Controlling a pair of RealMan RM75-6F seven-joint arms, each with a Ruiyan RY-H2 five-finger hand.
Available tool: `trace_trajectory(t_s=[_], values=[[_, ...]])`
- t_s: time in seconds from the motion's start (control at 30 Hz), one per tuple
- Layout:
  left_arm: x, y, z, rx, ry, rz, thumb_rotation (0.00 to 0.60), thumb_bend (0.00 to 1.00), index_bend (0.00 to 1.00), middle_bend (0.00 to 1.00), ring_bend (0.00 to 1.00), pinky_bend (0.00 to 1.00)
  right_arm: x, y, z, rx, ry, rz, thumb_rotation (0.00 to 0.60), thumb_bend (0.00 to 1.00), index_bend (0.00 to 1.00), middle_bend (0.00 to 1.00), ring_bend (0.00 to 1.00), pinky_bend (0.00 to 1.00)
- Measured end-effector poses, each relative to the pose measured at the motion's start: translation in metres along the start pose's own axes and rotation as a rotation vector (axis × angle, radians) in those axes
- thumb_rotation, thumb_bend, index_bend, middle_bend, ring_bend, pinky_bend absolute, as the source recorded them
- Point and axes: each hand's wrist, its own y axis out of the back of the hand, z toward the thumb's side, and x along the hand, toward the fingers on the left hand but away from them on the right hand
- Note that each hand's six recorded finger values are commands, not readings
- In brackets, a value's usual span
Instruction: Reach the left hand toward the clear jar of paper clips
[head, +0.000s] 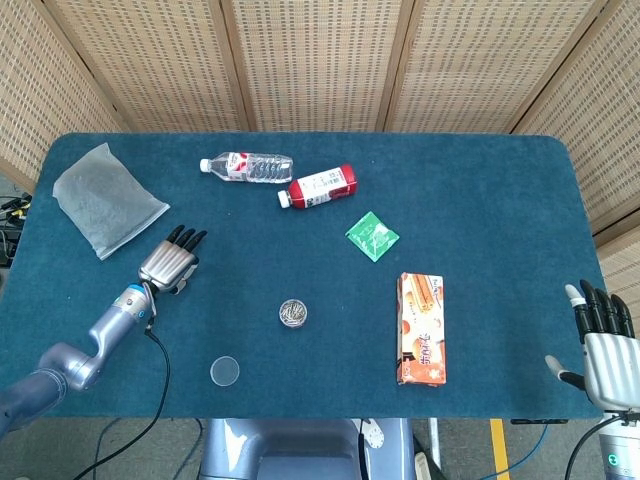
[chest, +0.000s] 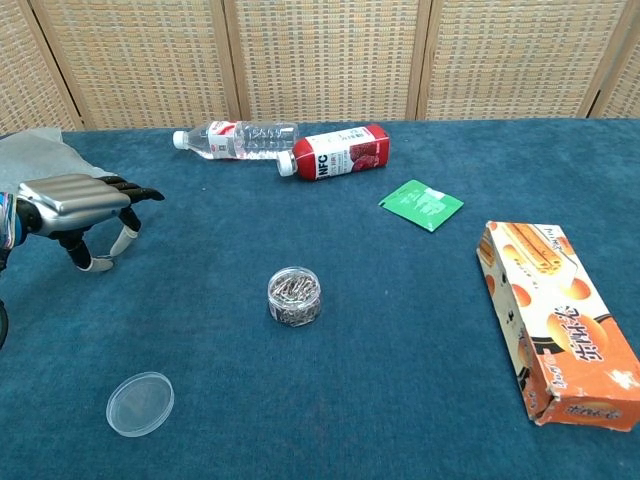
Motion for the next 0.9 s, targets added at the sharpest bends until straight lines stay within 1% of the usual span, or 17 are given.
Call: trace_trajectory(t_s=[0.1,0.23,0.37,0.73,0.9], values=[[-0.0004,-0.001,-0.0019,0.002,0.007,-0.005,0.6,0.32,0.63,0.0,0.0,0.0,0.0003,0.0007,-0.0003,-0.002,0.0,-0.002,0.6,0.0,0.0,0.0,0.0,0.0],[-0.001,-0.0017,-0.0031,0.002,0.013,-0.008,0.6,0.38,0.64,0.0,0.0,0.0,0.0006,0.0005,-0.0002,-0.001,0.002,-0.001,0.6,0.0,0.0,0.0,0.0,0.0],[-0.002,-0.0036,-0.0048,0.013,0.017,-0.013,0.6,0.42,0.64,0.0,0.0,0.0,0.0008,0.0007,0.0,-0.002,0.002,-0.002,0.6,0.0,0.0,0.0,0.0,0.0],[-0.002,-0.0049,-0.0041,0.018,0.021,-0.019,0.6,0.46,0.66,0.0,0.0,0.0,0.0013,0.0011,-0.0001,-0.004,0.003,-0.001,0.6,0.0,0.0,0.0,0.0,0.0],[-0.002,0.0015,-0.0036,0.011,0.021,0.004,0.6,0.48,0.67,0.0,0.0,0.0,0.0012,0.0014,-0.0003,-0.006,0.003,-0.001,0.6,0.0,0.0,0.0,0.0,0.0]])
